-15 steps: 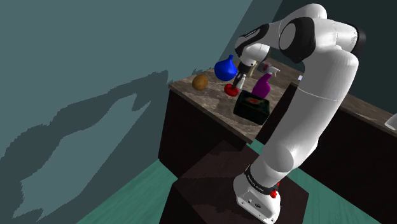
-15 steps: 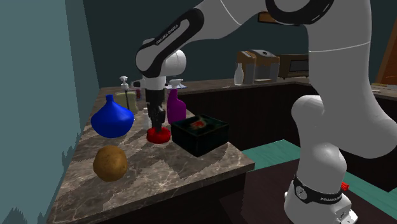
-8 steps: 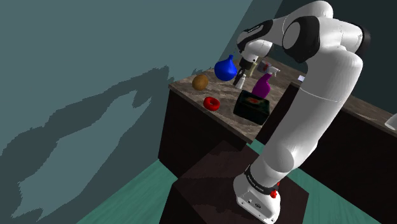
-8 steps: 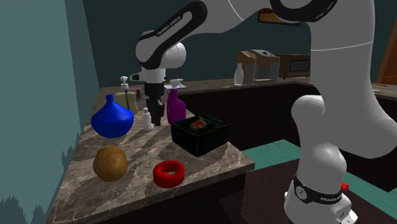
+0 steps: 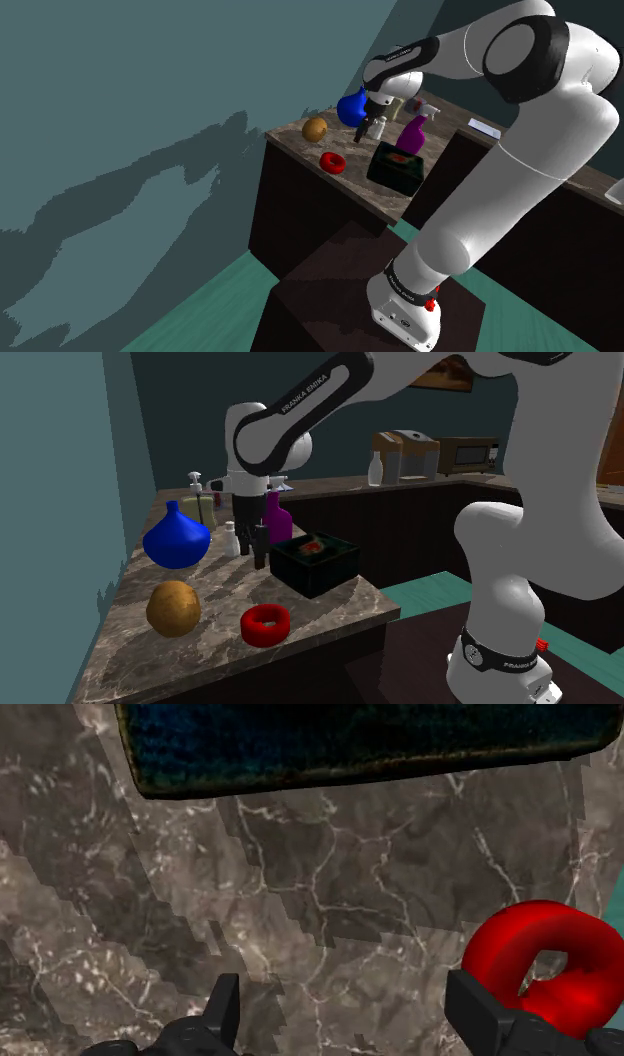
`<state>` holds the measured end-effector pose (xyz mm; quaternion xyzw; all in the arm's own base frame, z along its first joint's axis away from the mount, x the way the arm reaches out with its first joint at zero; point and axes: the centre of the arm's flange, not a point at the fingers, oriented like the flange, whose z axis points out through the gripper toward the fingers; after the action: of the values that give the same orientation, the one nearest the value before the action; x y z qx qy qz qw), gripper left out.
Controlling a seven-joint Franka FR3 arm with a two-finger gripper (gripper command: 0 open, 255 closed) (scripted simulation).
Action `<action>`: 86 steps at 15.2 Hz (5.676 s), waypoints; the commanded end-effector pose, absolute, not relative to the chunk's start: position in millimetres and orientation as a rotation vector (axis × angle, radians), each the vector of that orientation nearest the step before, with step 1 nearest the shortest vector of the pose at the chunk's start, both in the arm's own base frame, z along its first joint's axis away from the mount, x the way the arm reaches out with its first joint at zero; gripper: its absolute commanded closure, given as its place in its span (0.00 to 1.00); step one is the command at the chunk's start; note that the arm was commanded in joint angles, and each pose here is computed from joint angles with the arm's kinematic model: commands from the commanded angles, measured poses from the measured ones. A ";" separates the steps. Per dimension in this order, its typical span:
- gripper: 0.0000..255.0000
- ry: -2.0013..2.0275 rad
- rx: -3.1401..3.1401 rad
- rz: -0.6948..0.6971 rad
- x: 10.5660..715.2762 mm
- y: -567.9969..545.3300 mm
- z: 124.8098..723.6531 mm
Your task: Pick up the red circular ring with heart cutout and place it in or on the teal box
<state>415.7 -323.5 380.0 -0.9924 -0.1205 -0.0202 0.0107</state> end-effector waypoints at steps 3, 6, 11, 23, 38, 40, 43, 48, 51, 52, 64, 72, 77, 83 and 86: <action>0.00 -0.349 -3.114 -0.053 410.1 -268.3 373.6; 0.00 -0.331 -3.126 -0.045 408.6 -227.6 367.2; 0.00 -0.299 -3.145 -0.031 407.3 -160.0 355.7; 0.00 -0.290 -3.151 -0.028 408.0 -141.9 312.3; 1.00 -0.290 -3.151 -0.028 408.0 -141.9 312.3; 1.00 -0.290 -3.151 -0.028 407.9 -141.9 322.9; 1.00 -0.290 -3.151 -0.028 408.0 -141.9 338.7; 1.00 -0.290 -3.151 -0.028 408.0 -141.9 365.1; 1.00 -0.290 -3.151 -0.028 408.0 -141.9 381.0; 1.00 -0.290 -3.151 -0.028 408.0 -141.9 386.2; 1.00 -0.290 -3.151 -0.028 408.0 -141.9 449.6; 1.00 -0.290 -3.151 -0.028 381.3 -171.1 473.9; 1.00 -0.290 -3.151 -0.028 336.8 -219.8 476.1; 1.00 -0.290 -3.151 -0.028 283.4 -278.2 478.8; 1.00 -0.290 -3.151 -0.028 256.7 -307.4 480.1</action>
<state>264.9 -297.4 480.4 -0.9957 -0.0911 -0.0088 -0.0112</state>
